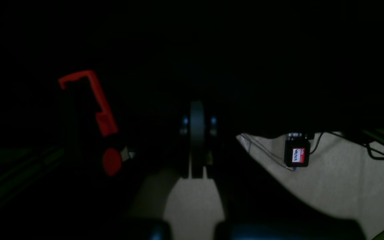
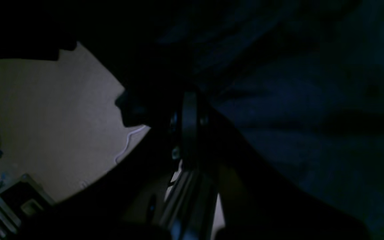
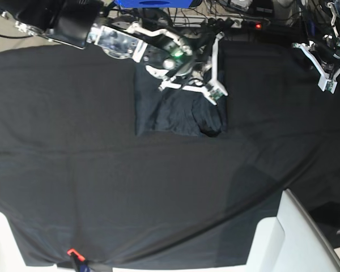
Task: Fold the T-shirt properly
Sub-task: 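Press the folded bundle flat with the right gripper near the collar, then tuck and smooth the bundle's edge with the right gripper, then withdraw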
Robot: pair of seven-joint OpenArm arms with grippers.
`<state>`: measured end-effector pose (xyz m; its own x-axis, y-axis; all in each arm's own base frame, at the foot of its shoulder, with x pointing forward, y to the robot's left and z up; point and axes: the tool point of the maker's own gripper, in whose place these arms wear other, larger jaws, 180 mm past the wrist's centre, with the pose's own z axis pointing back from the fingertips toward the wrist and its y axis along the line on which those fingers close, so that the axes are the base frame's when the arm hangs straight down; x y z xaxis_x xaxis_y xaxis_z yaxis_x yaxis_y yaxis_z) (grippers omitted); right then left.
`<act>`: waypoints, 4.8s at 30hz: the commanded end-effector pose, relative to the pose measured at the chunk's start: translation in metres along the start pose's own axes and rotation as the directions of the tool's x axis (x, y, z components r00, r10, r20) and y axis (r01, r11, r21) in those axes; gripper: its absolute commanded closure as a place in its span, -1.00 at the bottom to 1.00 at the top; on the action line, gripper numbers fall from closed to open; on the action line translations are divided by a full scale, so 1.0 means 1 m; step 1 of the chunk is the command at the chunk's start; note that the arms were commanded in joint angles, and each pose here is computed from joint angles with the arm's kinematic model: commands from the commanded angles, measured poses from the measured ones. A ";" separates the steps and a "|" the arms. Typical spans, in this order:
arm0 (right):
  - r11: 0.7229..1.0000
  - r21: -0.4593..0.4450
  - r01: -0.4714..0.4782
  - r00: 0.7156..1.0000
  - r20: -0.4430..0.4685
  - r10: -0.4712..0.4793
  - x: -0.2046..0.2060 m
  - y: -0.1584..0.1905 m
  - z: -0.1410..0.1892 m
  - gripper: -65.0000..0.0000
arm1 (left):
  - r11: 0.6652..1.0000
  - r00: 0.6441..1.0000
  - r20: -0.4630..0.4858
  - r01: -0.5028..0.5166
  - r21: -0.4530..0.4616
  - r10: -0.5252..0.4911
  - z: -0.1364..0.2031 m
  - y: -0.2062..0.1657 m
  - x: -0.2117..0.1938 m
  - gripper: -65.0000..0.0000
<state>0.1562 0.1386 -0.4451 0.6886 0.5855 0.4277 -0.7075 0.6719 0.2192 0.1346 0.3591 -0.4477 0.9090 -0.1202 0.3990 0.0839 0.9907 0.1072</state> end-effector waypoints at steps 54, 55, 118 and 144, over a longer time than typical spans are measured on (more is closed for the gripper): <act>0.988 -0.146 -0.049 0.980 0.184 0.076 0.078 -0.053 -0.015 1.00 | 1.000 0.999 0.026 0.020 0.013 -0.021 0.005 0.007 0.009 1.00; 0.989 -0.140 -0.050 0.979 0.189 0.076 0.080 -0.049 -0.015 1.00 | 1.000 0.999 0.026 0.020 0.013 -0.021 0.005 0.007 0.009 1.00; 0.936 -0.161 0.312 0.905 0.351 -0.241 0.023 -0.144 0.092 1.00 | 0.935 0.919 0.377 0.229 -0.272 -0.115 0.035 -0.135 0.150 1.00; 0.997 -0.021 0.072 0.995 0.073 -0.071 0.008 -0.023 0.000 1.00 | 0.995 0.992 0.111 0.047 0.083 -0.056 0.024 0.036 0.013 1.00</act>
<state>0.1674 0.1226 -0.4559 0.7350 0.5194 0.4359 -0.6496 0.7236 0.2332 0.1340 0.3861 -0.4268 0.8657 -0.1646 0.4727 0.0871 0.9795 0.1815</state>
